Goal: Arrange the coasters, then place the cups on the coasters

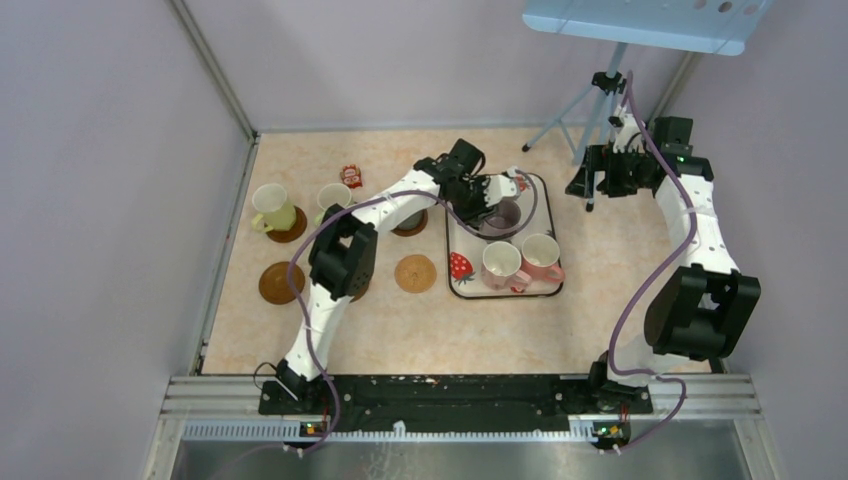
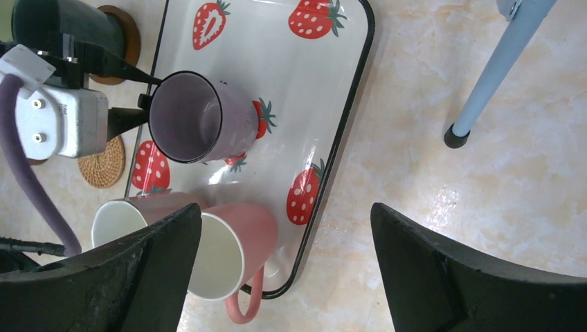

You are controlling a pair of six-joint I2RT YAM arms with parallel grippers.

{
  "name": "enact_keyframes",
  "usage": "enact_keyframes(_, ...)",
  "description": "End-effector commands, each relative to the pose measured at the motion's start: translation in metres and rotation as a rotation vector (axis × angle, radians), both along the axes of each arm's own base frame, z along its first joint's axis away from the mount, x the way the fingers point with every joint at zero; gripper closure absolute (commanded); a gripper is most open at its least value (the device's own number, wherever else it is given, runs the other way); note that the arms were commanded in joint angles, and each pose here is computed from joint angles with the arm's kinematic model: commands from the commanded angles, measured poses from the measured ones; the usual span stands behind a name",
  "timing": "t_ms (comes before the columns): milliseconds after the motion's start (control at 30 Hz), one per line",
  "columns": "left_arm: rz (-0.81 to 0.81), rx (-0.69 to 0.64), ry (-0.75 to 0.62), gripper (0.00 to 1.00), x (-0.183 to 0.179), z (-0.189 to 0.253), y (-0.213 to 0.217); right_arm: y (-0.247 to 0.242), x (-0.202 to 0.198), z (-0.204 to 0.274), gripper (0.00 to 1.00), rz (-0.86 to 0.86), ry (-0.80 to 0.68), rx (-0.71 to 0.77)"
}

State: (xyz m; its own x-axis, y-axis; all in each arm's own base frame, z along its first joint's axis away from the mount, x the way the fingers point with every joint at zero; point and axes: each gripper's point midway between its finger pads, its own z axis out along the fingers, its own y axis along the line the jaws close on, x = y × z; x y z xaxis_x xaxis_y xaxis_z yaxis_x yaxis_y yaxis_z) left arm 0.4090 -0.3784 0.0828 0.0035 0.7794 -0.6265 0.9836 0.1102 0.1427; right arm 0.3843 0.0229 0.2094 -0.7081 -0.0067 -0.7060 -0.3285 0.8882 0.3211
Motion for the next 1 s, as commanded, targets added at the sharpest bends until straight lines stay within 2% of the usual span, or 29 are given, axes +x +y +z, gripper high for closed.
enact_keyframes(0, -0.006, -0.021, 0.024, 0.57, 0.001, -0.005, -0.011, -0.003, -0.002, 0.013, 0.10, 0.003, -0.054, -0.014)
enact_keyframes(133, -0.007, -0.017, 0.026, 0.58, 0.004, -0.010, -0.013, -0.004, -0.002, 0.014, 0.10, 0.005, -0.056, -0.018)
enact_keyframes(233, -0.007, -0.021, 0.028, 0.63, 0.005, -0.012, -0.016, -0.004, -0.002, 0.014, 0.10, 0.006, -0.056, -0.019)
enact_keyframes(467, 0.036, -0.094, 0.007, 0.83, 0.011, 0.017, -0.024, -0.003, -0.002, 0.015, 0.10, 0.008, -0.059, -0.015)
enact_keyframes(600, 0.080, -0.166, -0.025, 1.00, 0.017, 0.053, -0.026, -0.003, -0.001, 0.016, 0.10, 0.008, -0.062, -0.011)
enact_keyframes(833, 0.148, -0.326, -0.066, 1.00, 0.023, 0.123, -0.022, -0.001, 0.003, 0.016, 0.10, 0.015, -0.063, 0.006)
enact_keyframes(867, 0.165, -0.375, -0.078, 1.00, 0.023, 0.147, -0.014, 0.000, 0.003, 0.016, 0.10, 0.016, -0.064, 0.009)
enact_keyframes(967, 0.194, -0.415, -0.074, 1.00, 0.020, 0.166, 0.002, 0.000, 0.004, 0.017, 0.10, 0.016, -0.067, 0.008)
